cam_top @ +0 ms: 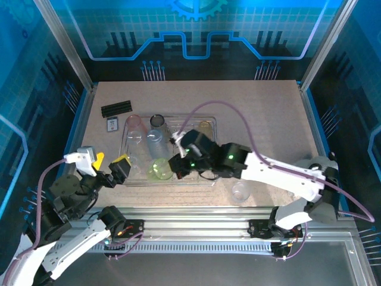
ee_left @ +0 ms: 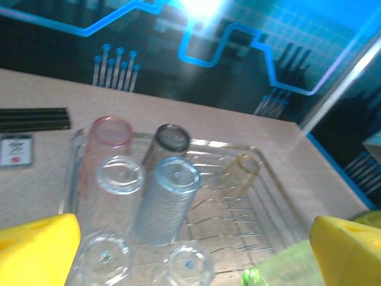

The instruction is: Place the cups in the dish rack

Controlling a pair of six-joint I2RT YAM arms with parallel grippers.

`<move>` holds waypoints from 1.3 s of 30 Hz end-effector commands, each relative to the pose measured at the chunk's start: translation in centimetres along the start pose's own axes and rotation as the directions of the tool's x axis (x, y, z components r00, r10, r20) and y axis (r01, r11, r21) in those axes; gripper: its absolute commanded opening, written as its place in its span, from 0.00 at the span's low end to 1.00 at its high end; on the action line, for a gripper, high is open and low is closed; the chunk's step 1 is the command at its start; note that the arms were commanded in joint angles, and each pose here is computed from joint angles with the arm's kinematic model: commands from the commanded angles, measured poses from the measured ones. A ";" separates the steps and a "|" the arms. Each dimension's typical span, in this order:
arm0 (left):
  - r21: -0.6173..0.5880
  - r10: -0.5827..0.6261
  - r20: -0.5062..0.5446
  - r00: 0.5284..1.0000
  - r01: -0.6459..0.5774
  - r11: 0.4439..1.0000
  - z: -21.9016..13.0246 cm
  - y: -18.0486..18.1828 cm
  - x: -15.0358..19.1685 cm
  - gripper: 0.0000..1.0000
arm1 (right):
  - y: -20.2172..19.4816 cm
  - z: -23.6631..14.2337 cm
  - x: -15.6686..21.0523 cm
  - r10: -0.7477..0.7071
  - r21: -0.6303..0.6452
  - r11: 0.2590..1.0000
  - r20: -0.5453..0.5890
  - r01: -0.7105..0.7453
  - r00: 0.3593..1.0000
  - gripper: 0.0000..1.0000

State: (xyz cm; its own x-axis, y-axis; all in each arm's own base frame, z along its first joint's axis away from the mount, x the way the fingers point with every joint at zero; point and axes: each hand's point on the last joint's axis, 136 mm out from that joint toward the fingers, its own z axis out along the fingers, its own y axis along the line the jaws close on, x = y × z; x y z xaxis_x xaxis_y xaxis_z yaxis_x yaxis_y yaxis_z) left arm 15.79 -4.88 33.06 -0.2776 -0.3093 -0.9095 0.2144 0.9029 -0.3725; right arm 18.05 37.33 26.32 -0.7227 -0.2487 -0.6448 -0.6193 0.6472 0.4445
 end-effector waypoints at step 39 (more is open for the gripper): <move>0.771 -0.026 -0.375 0.927 0.327 0.546 11.7 -22.1 -2.2 0.99 | -5.7 -16.8 -8.8 0.267 -0.588 0.808 0.309 -0.038 0.913 0.00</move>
State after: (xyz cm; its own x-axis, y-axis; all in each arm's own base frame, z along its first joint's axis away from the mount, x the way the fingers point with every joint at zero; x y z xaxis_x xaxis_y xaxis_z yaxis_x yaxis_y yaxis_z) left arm 23.02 -27.59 38.94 -0.6355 -0.1853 -0.7496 0.7172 0.2178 -0.6619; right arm 23.23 23.69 38.51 -0.7534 0.1776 -0.6331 -0.6132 0.1579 0.7740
